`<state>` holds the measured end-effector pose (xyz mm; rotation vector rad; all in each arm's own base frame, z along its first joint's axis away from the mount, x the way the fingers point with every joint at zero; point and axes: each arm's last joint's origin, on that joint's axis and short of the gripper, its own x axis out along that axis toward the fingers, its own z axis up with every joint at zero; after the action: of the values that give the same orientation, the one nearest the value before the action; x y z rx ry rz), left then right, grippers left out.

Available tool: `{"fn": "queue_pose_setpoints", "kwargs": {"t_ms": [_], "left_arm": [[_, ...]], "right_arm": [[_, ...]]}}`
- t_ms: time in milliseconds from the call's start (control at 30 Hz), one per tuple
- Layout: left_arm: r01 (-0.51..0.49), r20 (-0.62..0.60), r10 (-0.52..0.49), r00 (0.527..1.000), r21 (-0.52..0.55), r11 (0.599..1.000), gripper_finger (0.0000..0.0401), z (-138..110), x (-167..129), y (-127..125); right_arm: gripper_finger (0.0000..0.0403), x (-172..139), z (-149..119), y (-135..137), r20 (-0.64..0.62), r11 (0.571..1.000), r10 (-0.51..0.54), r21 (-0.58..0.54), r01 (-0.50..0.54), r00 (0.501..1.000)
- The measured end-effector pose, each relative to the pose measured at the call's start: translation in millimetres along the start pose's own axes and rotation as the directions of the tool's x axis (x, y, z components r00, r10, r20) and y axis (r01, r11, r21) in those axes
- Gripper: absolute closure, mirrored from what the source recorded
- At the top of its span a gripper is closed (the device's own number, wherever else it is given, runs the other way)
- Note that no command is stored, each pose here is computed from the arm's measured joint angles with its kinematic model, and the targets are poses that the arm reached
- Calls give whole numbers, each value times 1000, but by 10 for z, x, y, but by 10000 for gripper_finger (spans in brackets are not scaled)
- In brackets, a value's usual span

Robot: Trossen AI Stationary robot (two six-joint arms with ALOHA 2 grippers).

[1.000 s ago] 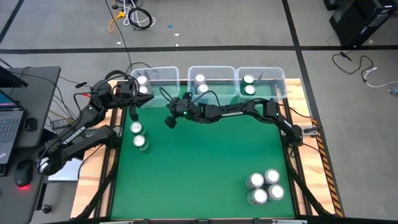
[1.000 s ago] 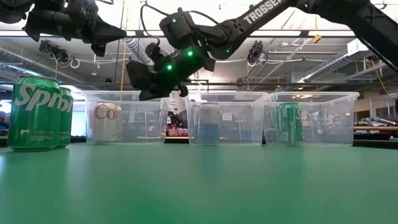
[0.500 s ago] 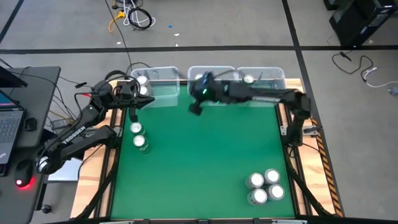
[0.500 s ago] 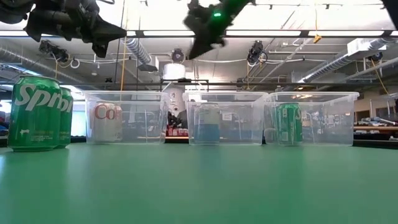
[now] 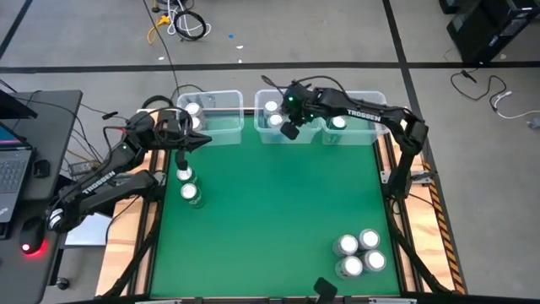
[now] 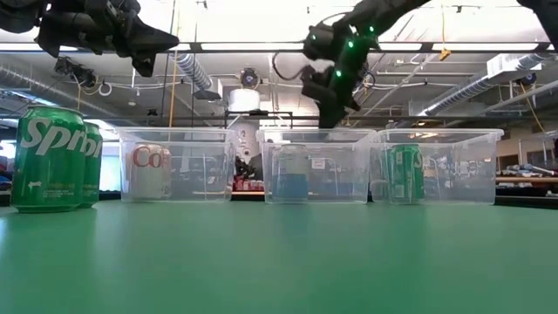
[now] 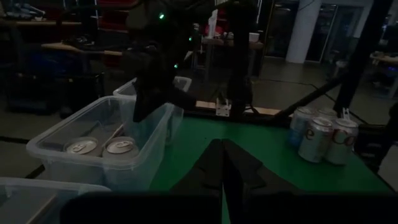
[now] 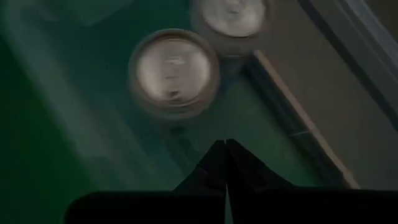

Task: Sort soda cans
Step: Adjust the blue white soda can in the middle transparent bin, then put the top blue white soda can into the middle transparent bin

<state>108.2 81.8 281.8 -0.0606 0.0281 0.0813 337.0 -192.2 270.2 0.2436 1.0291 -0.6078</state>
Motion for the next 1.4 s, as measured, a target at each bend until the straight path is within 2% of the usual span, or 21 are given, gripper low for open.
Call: {"fn": "queue_pose_setpoints", "kwargs": {"t_ms": [167,500,733,933,1067,1200,1300,1400], "left_arm": [[-2,-5,2,1000,0,1000,397,-7,15,9],[-33,-48,33,998,1,999,398,-67,88,82],[-36,-64,37,997,4,999,398,-91,116,108],[-36,-64,37,997,4,999,398,-92,117,109],[-36,-65,37,997,4,999,398,-92,117,109],[-37,-65,37,997,4,999,398,-93,117,109],[-37,-65,37,997,3,999,398,-93,117,109],[-37,-64,37,997,5,999,398,-92,117,109]], "right_arm": [[403,181,-89,0,19,996,80,30,-81,997],[403,258,-76,12,84,992,105,56,-110,991],[403,500,-44,-10,92,990,116,65,-122,989],[403,503,-13,55,143,989,127,60,-136,982],[403,164,122,99,210,986,157,30,-167,965],[403,-162,126,195,163,985,172,-36,-168,972],[403,-671,119,330,177,978,204,-85,-192,963],[402,-1081,-33,464,140,974,215,-105,-202,967]]}}
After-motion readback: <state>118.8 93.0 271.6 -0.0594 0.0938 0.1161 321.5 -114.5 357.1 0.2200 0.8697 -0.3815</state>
